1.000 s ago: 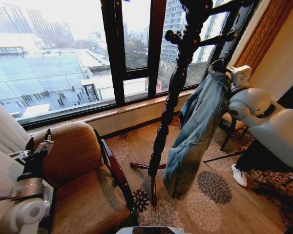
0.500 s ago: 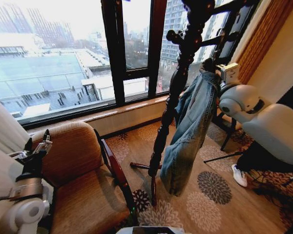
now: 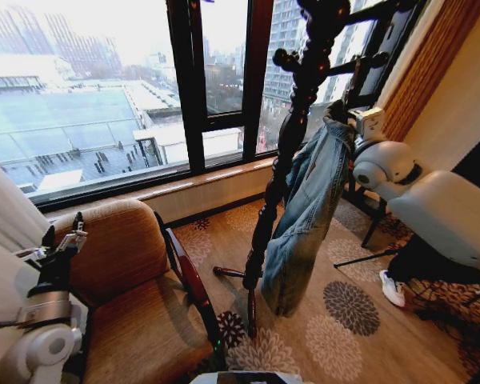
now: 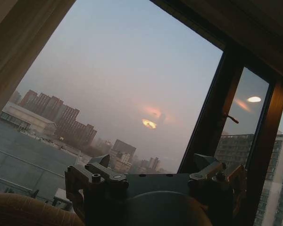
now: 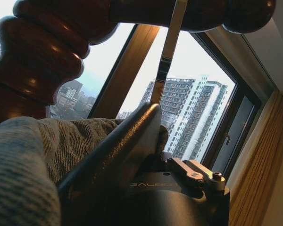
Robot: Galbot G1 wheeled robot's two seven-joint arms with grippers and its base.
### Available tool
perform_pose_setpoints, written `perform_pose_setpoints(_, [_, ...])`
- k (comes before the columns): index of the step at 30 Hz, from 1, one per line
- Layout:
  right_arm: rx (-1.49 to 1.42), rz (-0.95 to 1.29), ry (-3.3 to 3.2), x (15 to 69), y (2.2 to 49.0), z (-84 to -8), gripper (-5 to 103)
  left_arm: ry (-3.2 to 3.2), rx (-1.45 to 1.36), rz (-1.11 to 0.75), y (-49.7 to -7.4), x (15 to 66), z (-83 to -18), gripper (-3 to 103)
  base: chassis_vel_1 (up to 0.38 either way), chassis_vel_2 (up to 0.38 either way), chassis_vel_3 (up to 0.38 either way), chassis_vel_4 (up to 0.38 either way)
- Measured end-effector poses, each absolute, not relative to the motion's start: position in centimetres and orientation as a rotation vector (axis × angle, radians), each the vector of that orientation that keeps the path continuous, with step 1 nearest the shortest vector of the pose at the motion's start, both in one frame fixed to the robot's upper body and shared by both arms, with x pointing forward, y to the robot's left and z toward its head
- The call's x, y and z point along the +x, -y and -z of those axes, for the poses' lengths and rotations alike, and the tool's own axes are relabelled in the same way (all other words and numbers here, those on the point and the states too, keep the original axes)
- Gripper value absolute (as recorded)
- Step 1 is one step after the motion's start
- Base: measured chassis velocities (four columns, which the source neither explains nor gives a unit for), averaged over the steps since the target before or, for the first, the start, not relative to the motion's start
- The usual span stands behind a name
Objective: Pick up the clothes from the bed and hang them on the clothes hanger.
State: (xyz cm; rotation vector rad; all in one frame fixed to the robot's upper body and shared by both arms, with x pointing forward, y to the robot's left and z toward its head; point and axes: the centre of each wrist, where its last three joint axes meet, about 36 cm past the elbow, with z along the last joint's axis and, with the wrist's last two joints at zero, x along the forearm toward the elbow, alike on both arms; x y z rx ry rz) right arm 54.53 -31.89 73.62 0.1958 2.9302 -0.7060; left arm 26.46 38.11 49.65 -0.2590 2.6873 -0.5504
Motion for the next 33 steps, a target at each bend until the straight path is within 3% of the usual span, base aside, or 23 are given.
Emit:
perform_pose_setpoints(12, [0.176, 0.680, -2.940, 54.5, 31.7, -72.7, 19, -2.687, -0.263, 0.552, -38.0, 26.5, -49.5, 100, 0.000, 0.000, 0.000, 0.000])
perform_pose_setpoints(17, [0.174, 0.670, -2.956, 54.2, 31.9, -72.1, 40, -2.686, -0.261, 0.552, -38.0, 26.5, -49.5, 100, 0.000, 0.000, 0.000, 0.000])
perform_pose_setpoints(20, [0.173, 0.666, -2.957, 53.8, 31.9, -71.9, 46, -2.686, -0.261, 0.551, -38.0, 26.5, -49.5, 100, 0.000, 0.000, 0.000, 0.000])
perform_pose_setpoints(23, [0.176, 0.654, -2.954, 53.1, 31.9, -71.7, 62, -2.688, -0.259, 0.551, -37.9, 26.6, -49.5, 100, 0.000, 0.000, 0.000, 0.000])
perform_pose_setpoints(26, [0.174, 0.647, -2.952, 52.5, 32.1, -71.6, 68, -2.690, -0.257, 0.551, -37.9, 26.6, -49.5, 100, 0.000, 0.000, 0.000, 0.000])
perform_pose_setpoints(27, [0.173, 0.644, -2.948, 52.3, 32.1, -71.6, 79, -2.690, -0.255, 0.551, -37.8, 26.6, -49.5, 100, 0.000, 0.000, 0.000, 0.000])
perform_pose_setpoints(29, [0.168, 0.637, -2.940, 51.9, 32.2, -71.7, 79, -2.691, -0.253, 0.550, -37.8, 26.6, -49.5, 100, 0.000, 0.000, 0.000, 0.000])
perform_pose_setpoints(33, [0.135, 0.597, -2.905, 51.0, 31.9, -72.1, 98, -2.690, -0.248, 0.549, -37.6, 26.6, -49.6, 100, 0.000, 0.000, 0.000, 0.000])
